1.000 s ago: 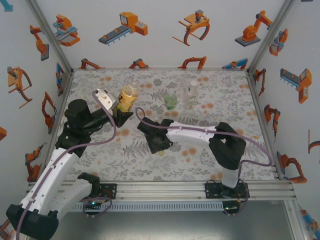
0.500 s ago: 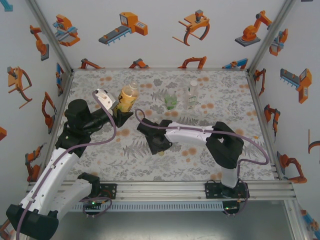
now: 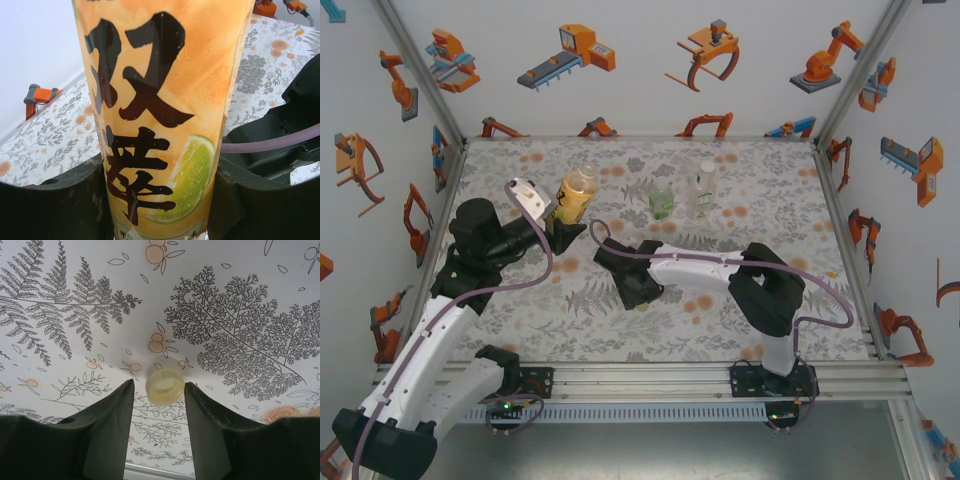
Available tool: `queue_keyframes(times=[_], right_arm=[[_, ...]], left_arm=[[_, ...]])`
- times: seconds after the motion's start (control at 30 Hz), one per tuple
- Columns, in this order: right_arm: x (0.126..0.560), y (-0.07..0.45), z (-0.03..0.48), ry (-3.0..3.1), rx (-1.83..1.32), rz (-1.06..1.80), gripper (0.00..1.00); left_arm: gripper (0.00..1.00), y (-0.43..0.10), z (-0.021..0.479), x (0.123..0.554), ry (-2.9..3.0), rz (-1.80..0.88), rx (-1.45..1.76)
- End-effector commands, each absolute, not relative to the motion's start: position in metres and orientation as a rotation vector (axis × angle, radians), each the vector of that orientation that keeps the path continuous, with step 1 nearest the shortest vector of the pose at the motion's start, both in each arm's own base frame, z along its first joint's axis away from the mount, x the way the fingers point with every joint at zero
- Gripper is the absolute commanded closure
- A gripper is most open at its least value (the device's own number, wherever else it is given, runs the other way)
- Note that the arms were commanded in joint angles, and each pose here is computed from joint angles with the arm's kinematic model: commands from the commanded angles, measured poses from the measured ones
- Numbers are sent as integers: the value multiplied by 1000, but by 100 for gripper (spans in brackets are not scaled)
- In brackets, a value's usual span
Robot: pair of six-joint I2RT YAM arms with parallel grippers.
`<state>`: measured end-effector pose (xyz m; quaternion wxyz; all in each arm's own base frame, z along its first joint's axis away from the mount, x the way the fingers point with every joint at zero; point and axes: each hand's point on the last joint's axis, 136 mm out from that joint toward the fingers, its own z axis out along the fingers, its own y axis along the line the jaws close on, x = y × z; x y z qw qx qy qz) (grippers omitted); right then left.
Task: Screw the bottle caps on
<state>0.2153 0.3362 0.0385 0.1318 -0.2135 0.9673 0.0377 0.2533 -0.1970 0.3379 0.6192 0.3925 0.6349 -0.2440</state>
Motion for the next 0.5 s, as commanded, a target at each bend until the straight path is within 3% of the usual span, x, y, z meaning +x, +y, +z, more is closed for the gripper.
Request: queue_keyframes(times=[0.0, 0.27, 0.47], right_arm=[[210, 334, 31, 2823, -650, 77, 56], [206, 339, 23, 2841, -632, 128, 57], [203, 341, 19, 2855, -618, 162, 64]], left_arm=[[95, -198, 345, 250, 1429, -574, 907], [95, -198, 345, 250, 1430, -575, 906], [95, -198, 345, 250, 1430, -577, 905]])
